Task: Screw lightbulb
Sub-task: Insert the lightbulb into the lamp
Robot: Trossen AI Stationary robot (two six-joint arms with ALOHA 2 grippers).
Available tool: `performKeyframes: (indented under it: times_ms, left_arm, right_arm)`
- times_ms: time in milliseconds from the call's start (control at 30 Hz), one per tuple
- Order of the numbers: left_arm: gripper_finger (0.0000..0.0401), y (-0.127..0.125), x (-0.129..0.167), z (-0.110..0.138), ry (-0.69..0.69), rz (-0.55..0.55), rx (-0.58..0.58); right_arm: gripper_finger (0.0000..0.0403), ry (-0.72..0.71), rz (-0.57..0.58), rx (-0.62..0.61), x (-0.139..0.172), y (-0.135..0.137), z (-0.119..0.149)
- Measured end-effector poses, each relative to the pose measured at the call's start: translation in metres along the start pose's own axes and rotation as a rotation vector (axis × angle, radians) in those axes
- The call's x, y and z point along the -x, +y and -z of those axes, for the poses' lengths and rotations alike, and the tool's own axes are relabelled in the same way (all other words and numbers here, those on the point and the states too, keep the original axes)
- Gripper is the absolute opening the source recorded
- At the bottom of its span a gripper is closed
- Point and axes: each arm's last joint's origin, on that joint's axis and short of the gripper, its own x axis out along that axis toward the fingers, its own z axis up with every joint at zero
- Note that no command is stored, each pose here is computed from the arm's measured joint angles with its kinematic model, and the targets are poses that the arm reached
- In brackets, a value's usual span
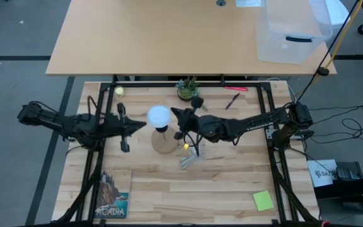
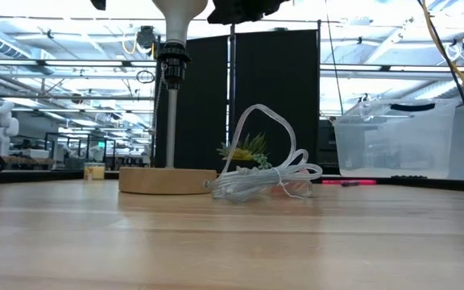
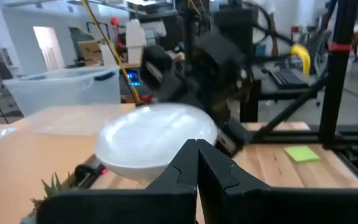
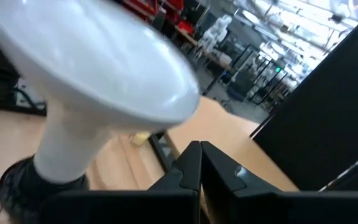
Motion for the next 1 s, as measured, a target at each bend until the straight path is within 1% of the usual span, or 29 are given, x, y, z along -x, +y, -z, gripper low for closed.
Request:
performKeyframes:
  times_ms: [233,700,800,1000]
  left_arm:
    - [0.0000,0.001,-0.006,0.004,0.028,-0.029,-0.008]
    - [0.0000,0.009,-0.008,0.009,0.068,-0.082,0.026]
    - [0.0000,0.011,-0.008,0.009,0.075,-0.108,0.030]
    - [0.0000,0.017,-0.009,0.011,0.092,-0.173,0.033]
  right_arm:
    - [0.0000,-0.028,0.012,0.033,0.000,-0.001,-0.003]
    - [0.0000,-0.046,-0.005,0.053,0.016,0.013,-0.012]
    - [0.0000,-0.043,-0.002,0.054,0.019,0.016,-0.014]
    - [0.0000,-0.058,-0.038,0.059,0.025,0.022,-0.016]
